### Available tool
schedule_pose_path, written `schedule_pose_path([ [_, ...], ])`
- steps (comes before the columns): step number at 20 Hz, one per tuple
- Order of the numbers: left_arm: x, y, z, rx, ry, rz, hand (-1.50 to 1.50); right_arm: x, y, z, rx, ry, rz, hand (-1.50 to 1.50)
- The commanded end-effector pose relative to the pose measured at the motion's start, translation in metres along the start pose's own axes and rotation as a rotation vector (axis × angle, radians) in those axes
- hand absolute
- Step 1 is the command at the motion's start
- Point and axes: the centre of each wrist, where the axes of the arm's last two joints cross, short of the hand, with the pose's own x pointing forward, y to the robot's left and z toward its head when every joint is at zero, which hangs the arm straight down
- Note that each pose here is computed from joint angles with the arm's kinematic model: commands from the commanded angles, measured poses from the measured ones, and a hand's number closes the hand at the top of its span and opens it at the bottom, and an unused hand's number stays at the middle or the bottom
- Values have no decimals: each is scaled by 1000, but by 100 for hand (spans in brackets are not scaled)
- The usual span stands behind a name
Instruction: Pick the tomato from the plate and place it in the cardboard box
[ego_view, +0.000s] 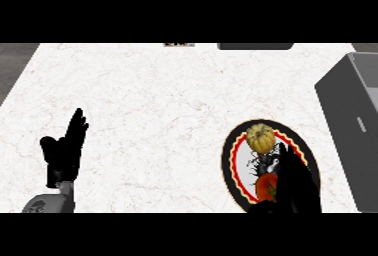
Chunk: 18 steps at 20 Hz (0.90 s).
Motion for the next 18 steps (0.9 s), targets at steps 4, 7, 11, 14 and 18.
schedule_pose_path([
  [4, -4, -23, -2, 17, -16, -5, 0, -13, 12, -16, 2, -65, 15, 150],
  [7, -3, -17, -3, -16, 0, 0, 0, -12, 29, -23, -106, -136, 34, 150],
  [11, -11, -30, 7, 6, 1, 15, 0, 5, 17, -16, -152, -120, 39, 150],
  [14, 14, -9, -10, -8, -1, 2, 0, -7, 9, -1, -154, -147, 31, 150],
  [18, -4, -4, 1, 14, 7, 19, 0, -74, 11, 15, 135, -560, 306, 150],
])
